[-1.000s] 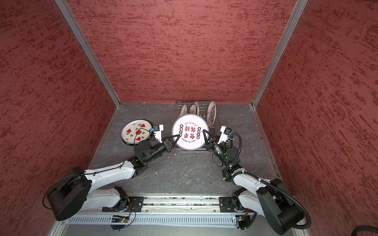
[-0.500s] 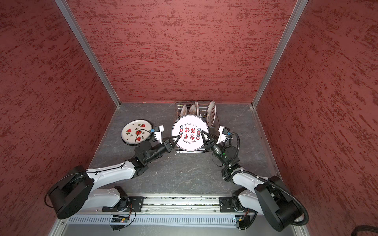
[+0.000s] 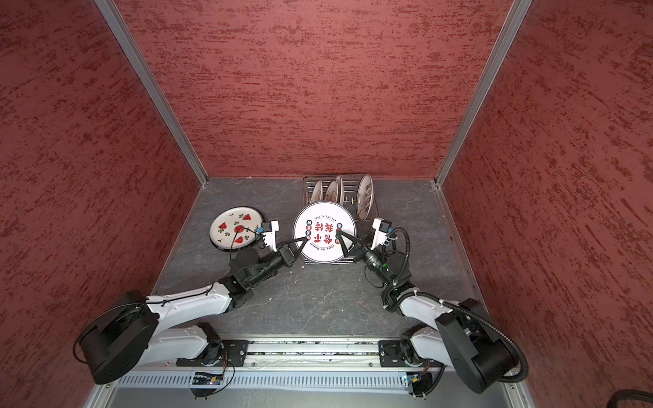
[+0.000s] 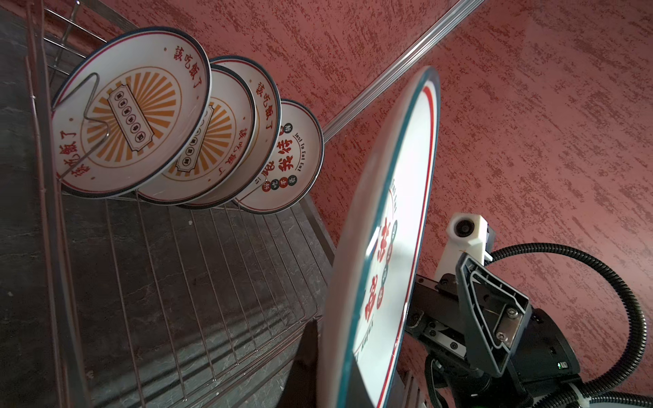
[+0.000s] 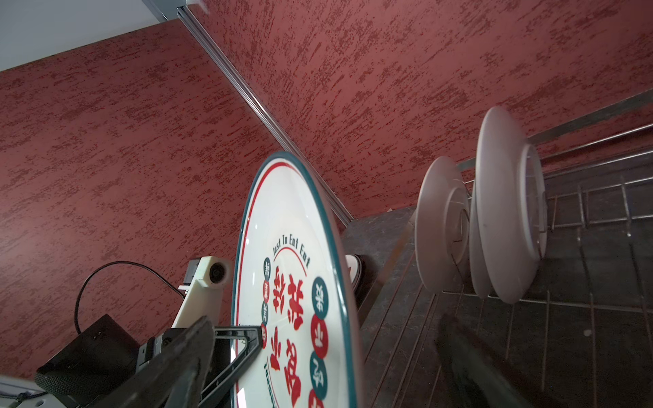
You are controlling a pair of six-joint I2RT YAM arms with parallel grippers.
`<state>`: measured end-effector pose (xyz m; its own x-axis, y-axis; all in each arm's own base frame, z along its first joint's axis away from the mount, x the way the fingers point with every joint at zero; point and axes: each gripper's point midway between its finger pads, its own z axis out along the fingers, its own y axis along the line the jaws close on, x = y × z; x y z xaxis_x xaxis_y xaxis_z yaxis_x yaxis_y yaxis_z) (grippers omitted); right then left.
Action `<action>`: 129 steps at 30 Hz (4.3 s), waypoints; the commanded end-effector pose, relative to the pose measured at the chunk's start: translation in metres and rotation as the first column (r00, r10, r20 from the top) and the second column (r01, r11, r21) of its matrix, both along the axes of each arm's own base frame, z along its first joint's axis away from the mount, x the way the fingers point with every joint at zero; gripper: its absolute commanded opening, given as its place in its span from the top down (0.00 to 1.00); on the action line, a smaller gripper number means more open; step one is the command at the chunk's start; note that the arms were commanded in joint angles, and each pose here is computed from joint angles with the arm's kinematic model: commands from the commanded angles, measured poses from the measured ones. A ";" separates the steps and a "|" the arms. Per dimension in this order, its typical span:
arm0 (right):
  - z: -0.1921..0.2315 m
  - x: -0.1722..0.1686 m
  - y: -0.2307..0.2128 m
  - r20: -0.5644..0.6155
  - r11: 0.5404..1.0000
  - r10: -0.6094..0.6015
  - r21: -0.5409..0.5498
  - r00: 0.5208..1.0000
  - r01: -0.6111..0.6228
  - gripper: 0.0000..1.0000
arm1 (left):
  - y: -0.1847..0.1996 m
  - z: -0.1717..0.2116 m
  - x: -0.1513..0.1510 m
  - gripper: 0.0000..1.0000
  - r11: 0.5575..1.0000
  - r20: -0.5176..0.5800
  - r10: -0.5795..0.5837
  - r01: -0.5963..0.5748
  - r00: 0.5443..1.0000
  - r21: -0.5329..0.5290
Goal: Unload the plates from the dish rack
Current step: 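Close the left gripper on the red-print plate's rim while the right holds it, then carry the red-print plate toward the watermelon plate with the left gripper while the right releases, then lower the red-print plate flat onto the table beside the watermelon plate with the left gripper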
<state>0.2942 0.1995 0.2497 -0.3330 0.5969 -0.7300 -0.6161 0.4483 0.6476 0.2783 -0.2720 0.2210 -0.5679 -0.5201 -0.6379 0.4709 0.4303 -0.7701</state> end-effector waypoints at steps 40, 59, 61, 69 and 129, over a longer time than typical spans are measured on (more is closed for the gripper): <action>0.012 0.010 0.055 0.012 0.966 0.106 -0.236 0.994 -0.100 0.02 | 0.129 -0.027 0.014 1.00 0.867 -0.271 0.416 -0.469 0.868 -0.171; -0.032 0.037 0.164 0.008 0.809 0.038 -0.588 0.999 -0.026 0.01 | 0.175 -0.090 0.004 1.00 0.749 -0.555 0.524 -0.660 0.646 -0.061; -0.033 0.041 0.169 0.009 0.797 0.015 -0.604 1.000 -0.006 0.01 | 0.176 -0.095 0.004 1.00 0.750 -0.580 0.518 -0.660 0.629 -0.045; -0.038 0.042 0.183 0.011 0.796 0.036 -0.605 0.999 -0.022 0.01 | 0.175 -0.112 -0.001 1.00 0.738 -0.641 0.508 -0.674 0.576 -0.021; -0.091 0.016 0.221 -0.044 0.547 0.174 -0.827 0.984 -0.133 0.03 | 0.164 -0.174 -0.018 0.88 0.780 -0.764 0.510 -0.586 0.395 0.219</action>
<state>0.3100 0.4147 0.1516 -0.3487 -0.3212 -0.8805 -0.7346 0.6771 0.0439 0.2571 -0.1143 0.0452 -0.3983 -0.9161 -0.0451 -0.6021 0.2982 -0.7406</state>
